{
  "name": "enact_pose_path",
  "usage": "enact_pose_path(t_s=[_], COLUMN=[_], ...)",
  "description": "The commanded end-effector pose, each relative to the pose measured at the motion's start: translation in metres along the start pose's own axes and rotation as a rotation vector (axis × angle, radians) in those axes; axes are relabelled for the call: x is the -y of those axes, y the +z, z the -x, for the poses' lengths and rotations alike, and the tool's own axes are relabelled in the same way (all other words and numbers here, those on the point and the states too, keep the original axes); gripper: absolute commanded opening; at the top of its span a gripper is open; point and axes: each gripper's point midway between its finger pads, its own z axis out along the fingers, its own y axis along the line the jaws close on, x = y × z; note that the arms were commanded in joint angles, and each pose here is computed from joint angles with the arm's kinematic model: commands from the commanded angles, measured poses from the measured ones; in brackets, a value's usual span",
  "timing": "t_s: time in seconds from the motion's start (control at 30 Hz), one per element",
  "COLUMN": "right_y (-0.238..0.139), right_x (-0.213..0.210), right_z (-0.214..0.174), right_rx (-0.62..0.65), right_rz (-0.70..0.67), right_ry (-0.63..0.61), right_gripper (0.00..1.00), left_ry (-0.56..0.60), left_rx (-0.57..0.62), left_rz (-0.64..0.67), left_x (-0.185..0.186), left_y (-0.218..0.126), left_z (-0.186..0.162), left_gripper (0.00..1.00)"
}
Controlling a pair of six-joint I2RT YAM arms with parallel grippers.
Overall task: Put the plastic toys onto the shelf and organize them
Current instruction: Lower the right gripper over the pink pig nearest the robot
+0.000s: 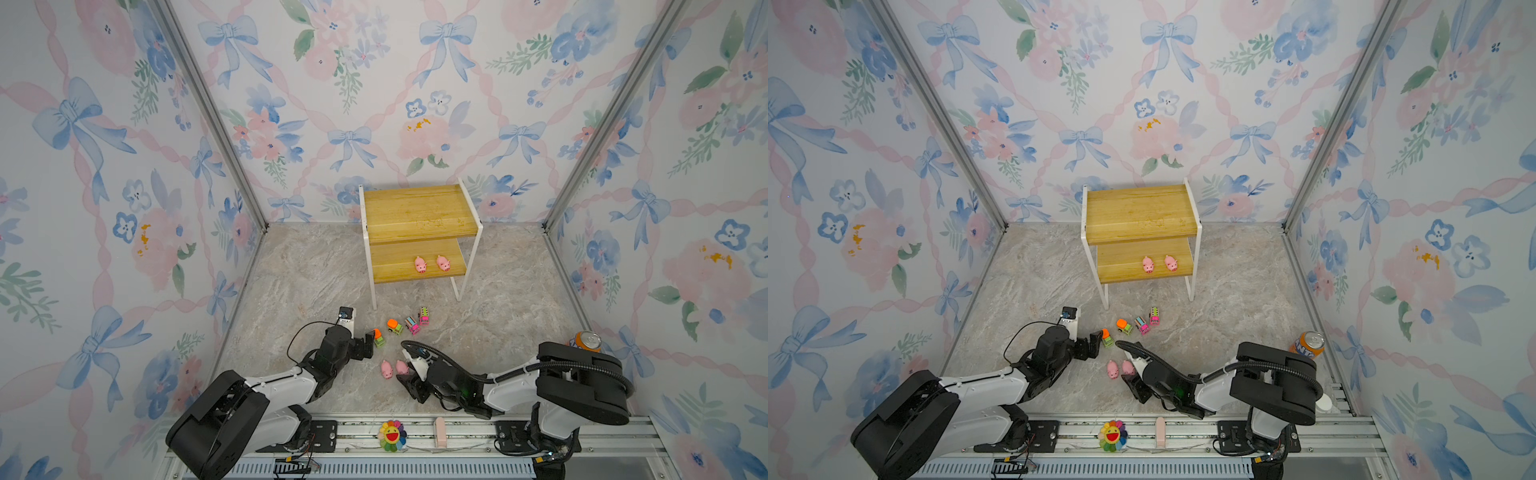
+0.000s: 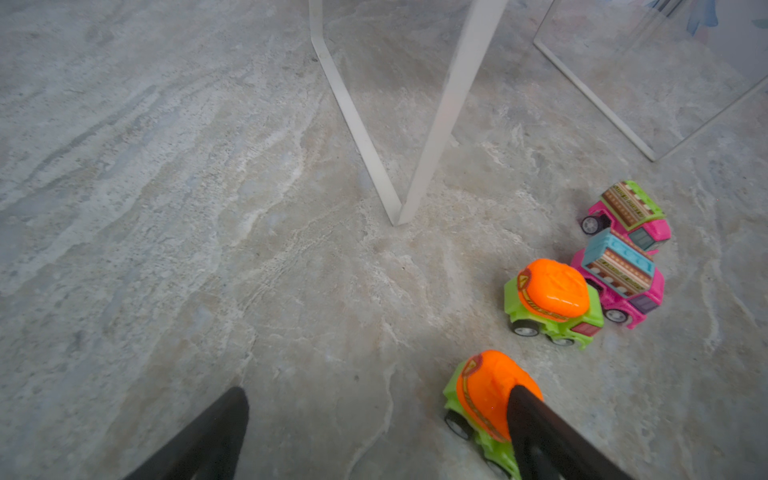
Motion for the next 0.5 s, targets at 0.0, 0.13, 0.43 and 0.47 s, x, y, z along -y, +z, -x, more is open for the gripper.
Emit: enact_pose_path(t_s=[0.0,0.13,0.43,0.47], right_y=[0.0023,0.0047,0.0054,0.0053], right_x=[0.0058,0.0077,0.0006,0.0005], right_z=[-0.0060,-0.0106,-0.0104,-0.0101], right_rx=[-0.025,-0.037,-0.023,-0.023], right_rz=[-0.052,-0.060,-0.015,-0.014], right_ry=[-0.006,-0.014,-0.017,-0.017], right_gripper=[0.49,0.38,0.29,0.29], left_ry=[0.001,0.002,0.004,0.004], left_rx=[-0.007,-0.008,-0.010,-0.011], left_rz=[-0.004,-0.001,-0.001,0.001], left_x=[0.0017,0.0013,0.0013,0.0010], left_y=[0.0025,0.0029,0.0033,0.0033], left_z=[0.0023,0.0023,0.0017,0.0015], left_gripper=[0.98,0.98,0.98,0.98])
